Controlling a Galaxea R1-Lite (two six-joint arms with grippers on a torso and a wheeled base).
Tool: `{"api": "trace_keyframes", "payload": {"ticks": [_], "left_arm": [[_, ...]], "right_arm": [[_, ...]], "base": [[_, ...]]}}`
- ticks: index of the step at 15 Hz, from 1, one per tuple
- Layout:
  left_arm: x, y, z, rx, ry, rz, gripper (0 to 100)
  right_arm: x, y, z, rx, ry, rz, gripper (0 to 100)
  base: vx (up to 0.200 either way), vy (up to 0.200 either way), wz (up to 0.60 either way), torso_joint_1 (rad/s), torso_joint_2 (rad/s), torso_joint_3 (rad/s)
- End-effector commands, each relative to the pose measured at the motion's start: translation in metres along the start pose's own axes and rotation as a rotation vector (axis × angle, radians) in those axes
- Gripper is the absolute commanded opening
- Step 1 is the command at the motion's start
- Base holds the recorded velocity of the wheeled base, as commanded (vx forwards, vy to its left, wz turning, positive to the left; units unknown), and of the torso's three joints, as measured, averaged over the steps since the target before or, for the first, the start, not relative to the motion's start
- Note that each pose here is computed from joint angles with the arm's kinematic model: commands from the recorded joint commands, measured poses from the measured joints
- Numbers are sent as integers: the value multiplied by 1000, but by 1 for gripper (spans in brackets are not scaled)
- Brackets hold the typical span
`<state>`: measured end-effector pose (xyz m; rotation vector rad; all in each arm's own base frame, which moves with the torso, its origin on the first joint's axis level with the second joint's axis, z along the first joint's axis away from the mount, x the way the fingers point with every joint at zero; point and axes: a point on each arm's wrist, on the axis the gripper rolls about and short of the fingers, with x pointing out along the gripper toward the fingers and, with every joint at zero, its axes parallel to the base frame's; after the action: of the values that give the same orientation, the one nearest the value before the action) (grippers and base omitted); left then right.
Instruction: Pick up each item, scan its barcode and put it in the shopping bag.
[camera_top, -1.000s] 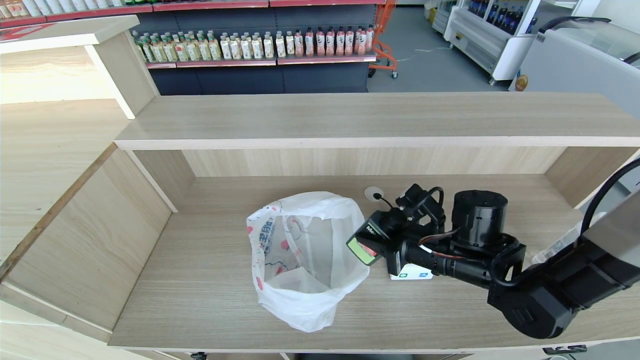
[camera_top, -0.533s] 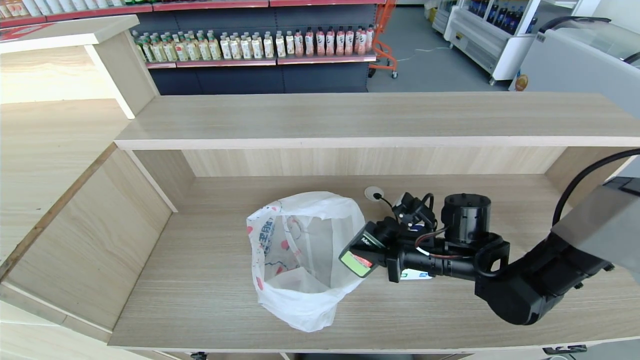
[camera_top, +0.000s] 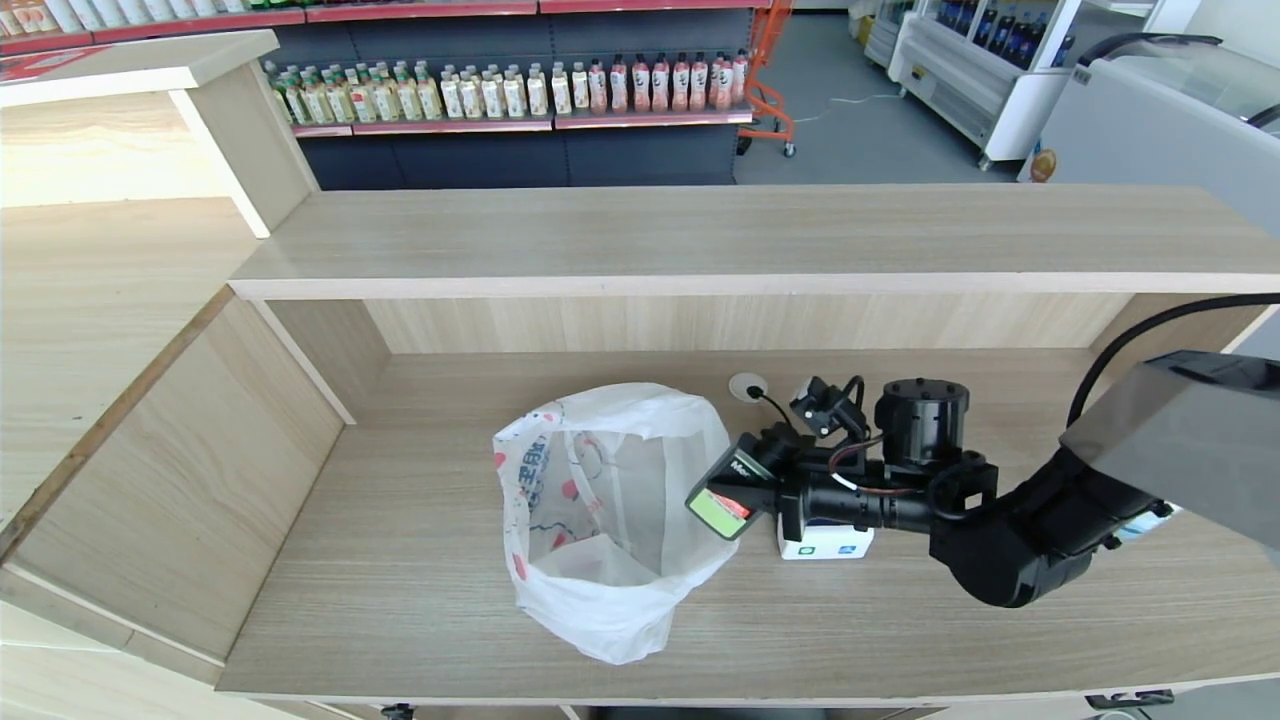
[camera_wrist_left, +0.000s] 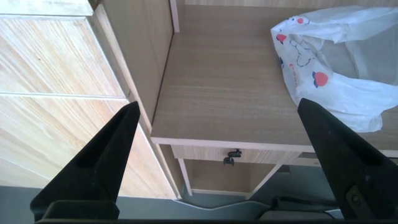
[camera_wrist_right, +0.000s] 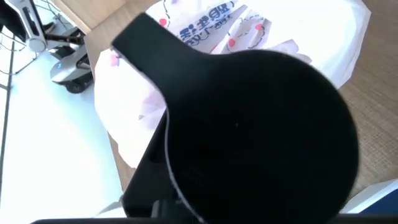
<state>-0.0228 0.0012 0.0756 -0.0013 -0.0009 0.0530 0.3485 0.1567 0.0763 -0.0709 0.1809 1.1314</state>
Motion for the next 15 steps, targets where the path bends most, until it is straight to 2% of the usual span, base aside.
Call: {"api": "trace_keyframes", "payload": {"ticks": [1,11,15], "left_arm": [[0,0,0,0,-1,-1,100],[0,0,0,0,-1,1,100],[0,0,0,0,-1,1,100]], "right_arm": [[8,-9,-6,4,6,-5,0],[51,-15,-11,-37,3,31,0],[69,-21,-19,-124,49,6,0]], "base": [[0,0,0,0,0,0],[0,0,0,0,0,0],[0,0,0,0,0,0]]}}
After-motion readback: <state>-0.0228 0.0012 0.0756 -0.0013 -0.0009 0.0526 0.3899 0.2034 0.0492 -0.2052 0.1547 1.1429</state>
